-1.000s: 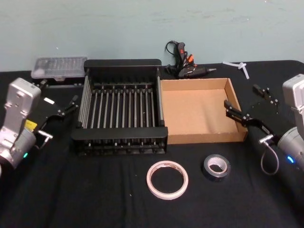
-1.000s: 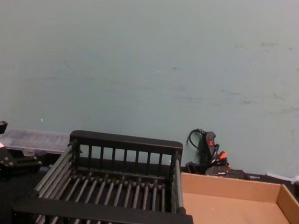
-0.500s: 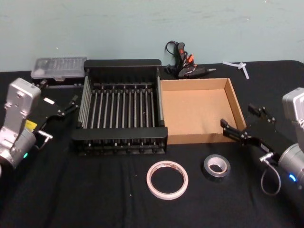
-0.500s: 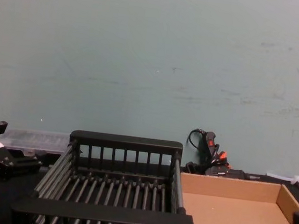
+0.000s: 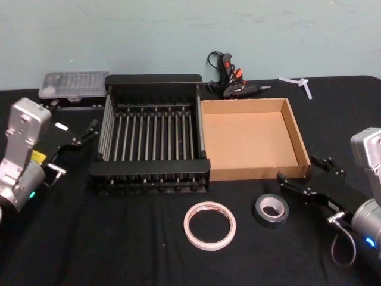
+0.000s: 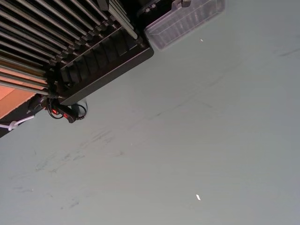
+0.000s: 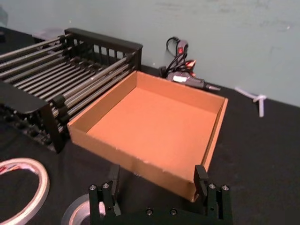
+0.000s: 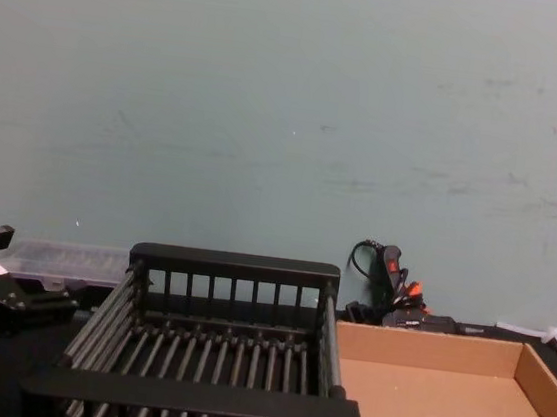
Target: Pick up the white tape and place it into the black box , Pick up the silver tape and place it into the brown box.
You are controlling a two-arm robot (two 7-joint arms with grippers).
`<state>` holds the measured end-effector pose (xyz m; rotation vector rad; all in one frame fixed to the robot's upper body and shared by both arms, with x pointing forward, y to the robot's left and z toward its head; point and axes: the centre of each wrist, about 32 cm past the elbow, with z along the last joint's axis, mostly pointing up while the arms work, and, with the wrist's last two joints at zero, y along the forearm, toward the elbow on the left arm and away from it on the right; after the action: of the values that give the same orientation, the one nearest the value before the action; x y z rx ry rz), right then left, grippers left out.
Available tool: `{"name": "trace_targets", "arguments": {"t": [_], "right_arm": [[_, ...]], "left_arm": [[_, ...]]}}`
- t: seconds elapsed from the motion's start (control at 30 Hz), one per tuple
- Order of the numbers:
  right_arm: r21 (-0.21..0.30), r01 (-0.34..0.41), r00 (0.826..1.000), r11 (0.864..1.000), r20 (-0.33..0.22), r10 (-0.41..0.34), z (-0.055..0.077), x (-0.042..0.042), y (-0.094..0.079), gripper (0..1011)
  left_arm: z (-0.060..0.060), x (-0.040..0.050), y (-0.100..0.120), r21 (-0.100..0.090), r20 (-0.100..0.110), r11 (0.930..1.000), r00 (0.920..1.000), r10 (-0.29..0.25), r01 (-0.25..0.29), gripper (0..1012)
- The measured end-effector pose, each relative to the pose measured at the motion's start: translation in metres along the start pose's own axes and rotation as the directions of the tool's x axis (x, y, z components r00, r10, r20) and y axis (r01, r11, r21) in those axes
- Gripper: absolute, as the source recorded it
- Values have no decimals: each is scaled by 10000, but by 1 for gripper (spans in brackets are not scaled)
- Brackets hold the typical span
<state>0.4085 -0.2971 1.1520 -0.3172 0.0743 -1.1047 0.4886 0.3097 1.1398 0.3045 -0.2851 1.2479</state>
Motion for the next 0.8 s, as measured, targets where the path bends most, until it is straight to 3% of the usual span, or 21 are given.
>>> {"name": "trace_targets", "arguments": {"t": [0.37,0.8], "right_arm": [[-773,-356,9994,9964,-68,352,7,-59,-22,1002],[-1307,-499,9987,9902,-204,476,-6,-85,4,1002]], "left_arm": [[0,0,0,1,-1,10000,10000,0,0,1001],[0,0,0,0,-1,10000,10000,0,0,1001]]}}
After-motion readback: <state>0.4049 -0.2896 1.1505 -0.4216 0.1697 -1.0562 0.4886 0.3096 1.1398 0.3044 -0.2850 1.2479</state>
